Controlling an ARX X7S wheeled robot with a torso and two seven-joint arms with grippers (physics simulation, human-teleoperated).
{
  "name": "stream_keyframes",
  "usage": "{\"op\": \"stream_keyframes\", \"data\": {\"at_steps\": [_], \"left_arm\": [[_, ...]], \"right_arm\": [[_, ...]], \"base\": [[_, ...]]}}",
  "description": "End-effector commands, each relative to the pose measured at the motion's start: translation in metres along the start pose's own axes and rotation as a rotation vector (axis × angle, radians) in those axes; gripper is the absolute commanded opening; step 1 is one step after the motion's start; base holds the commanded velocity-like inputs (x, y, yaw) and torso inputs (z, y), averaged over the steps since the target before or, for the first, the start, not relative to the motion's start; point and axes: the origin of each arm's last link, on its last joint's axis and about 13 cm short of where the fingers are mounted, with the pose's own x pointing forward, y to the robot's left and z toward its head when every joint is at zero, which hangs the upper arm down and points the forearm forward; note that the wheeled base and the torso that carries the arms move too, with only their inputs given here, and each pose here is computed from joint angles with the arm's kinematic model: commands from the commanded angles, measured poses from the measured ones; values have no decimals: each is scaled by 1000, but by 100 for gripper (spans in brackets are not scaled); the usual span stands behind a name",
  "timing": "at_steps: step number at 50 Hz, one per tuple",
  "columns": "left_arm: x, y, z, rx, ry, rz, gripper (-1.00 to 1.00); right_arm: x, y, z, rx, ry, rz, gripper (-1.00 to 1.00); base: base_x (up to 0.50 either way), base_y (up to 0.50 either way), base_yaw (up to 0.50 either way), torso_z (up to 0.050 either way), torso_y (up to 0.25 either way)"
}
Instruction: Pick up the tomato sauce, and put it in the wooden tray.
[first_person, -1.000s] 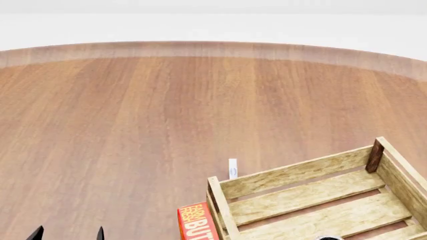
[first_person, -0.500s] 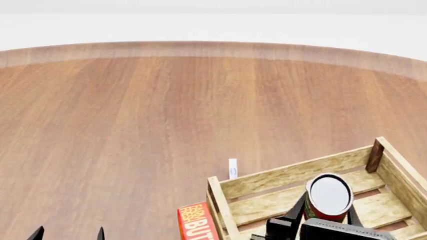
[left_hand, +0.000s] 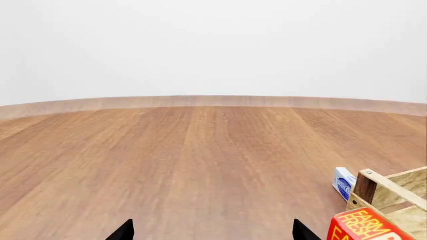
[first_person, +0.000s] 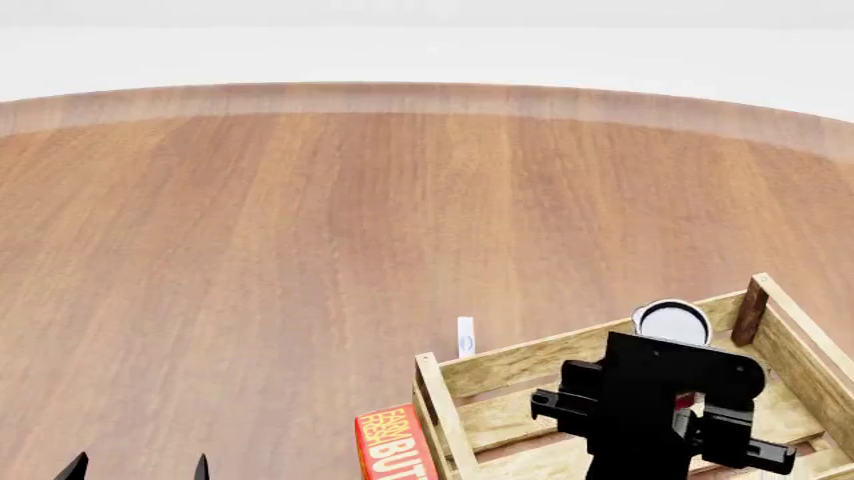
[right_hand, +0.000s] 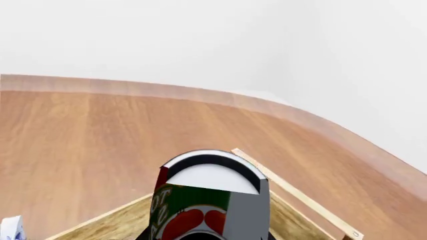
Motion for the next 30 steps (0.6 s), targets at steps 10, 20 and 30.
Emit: {"op": "stream_keyframes", "data": {"at_steps": [10,20,30], "left_arm": [[1,0,0,0,0,1,100],[1,0,0,0,0,1,100],[0,0,-1,0,-1,1,100]], "right_arm": [[46,5,-19,-56,121,-78,-100],[59,8,-41,-66,183,-95,-100],[61,10,-46,-63,200,-95,-100]], "base": [[0,0,0,0,0],[0,0,0,0,0],[0,0,0,0,1]]}}
